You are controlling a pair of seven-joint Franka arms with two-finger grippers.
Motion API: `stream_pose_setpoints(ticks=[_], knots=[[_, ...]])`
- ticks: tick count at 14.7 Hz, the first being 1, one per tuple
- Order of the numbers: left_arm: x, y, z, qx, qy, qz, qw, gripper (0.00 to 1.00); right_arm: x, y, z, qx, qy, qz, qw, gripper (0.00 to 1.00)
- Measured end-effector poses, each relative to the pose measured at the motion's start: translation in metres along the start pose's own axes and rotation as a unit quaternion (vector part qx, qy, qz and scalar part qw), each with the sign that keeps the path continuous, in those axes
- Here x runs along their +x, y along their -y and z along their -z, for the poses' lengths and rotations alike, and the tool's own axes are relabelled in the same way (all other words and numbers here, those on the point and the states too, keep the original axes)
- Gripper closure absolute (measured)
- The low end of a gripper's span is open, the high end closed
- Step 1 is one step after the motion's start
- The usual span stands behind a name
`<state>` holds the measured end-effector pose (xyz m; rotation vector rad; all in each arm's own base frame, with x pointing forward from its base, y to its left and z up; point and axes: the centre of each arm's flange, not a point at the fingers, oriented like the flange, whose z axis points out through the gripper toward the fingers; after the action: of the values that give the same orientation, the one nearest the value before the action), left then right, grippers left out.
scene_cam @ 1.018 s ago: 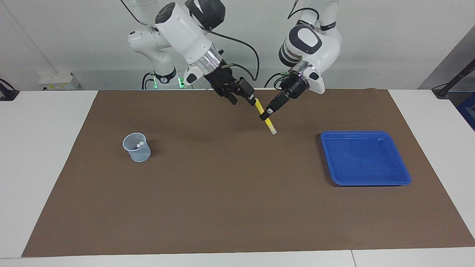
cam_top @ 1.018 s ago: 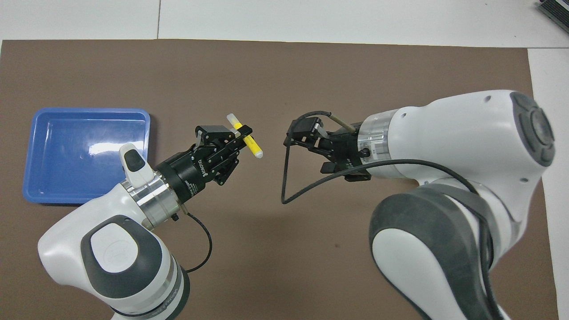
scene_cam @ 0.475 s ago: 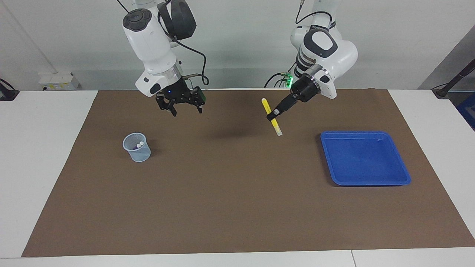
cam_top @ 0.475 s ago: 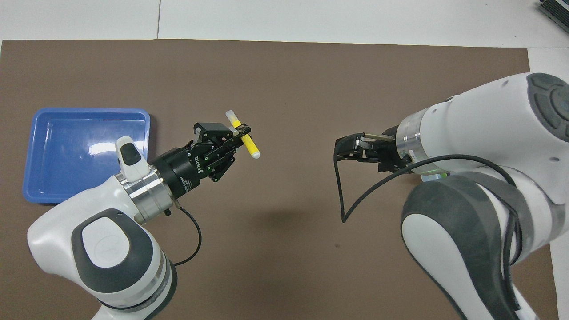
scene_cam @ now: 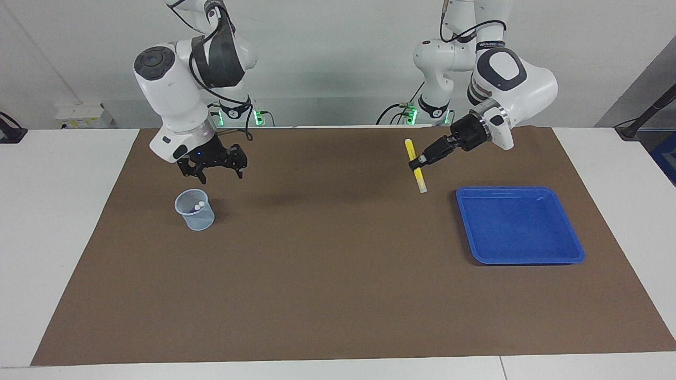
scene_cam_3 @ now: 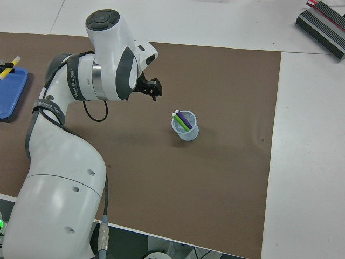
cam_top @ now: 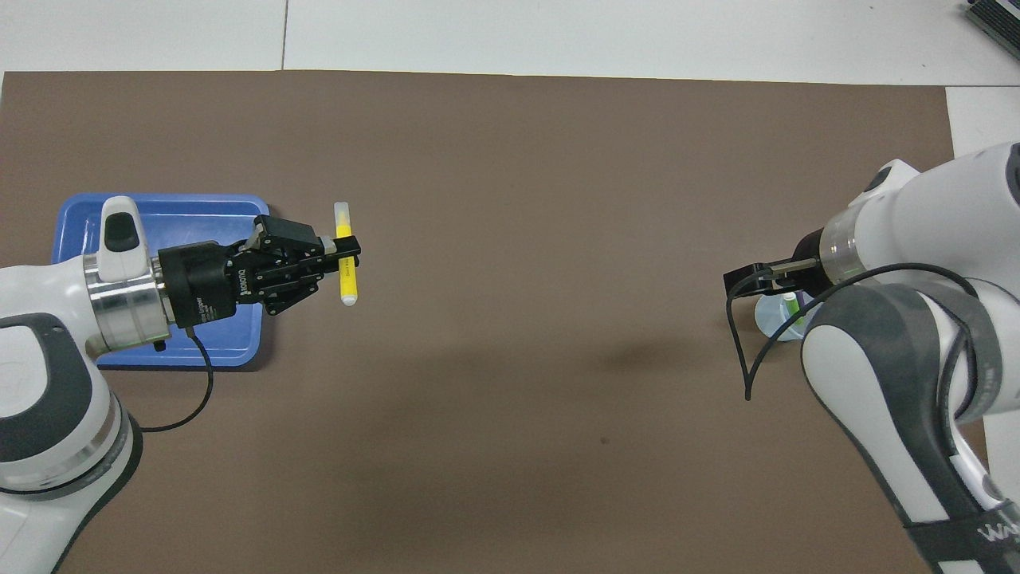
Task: Right arm passes pens to left for tray arrangement
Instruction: 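Carry the pen over the tray with the left gripper while the right gripper retreats, then lower the yellow pen into the blue tray and open the left gripper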
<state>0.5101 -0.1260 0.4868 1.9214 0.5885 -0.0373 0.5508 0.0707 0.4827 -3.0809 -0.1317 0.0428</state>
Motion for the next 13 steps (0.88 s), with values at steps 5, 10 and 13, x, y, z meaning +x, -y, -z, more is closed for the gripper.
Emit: stream_pose_setpoints(ticks=[5,10,13], knots=[[0.017,0.025,0.019,0.013,0.019,-0.047,0.999,0.82,0.003,-0.023,-0.026,-0.015,0.014,-0.029,0.999,0.00],[0.031,0.048,0.030,0.062,0.031,-0.084,0.994,0.82,0.011,-0.041,-0.055,-0.026,0.022,-0.065,0.997,0.00],[0.039,0.062,0.048,0.120,0.032,-0.122,0.985,0.82,0.017,-0.055,-0.075,-0.037,0.031,-0.078,0.996,0.00]])
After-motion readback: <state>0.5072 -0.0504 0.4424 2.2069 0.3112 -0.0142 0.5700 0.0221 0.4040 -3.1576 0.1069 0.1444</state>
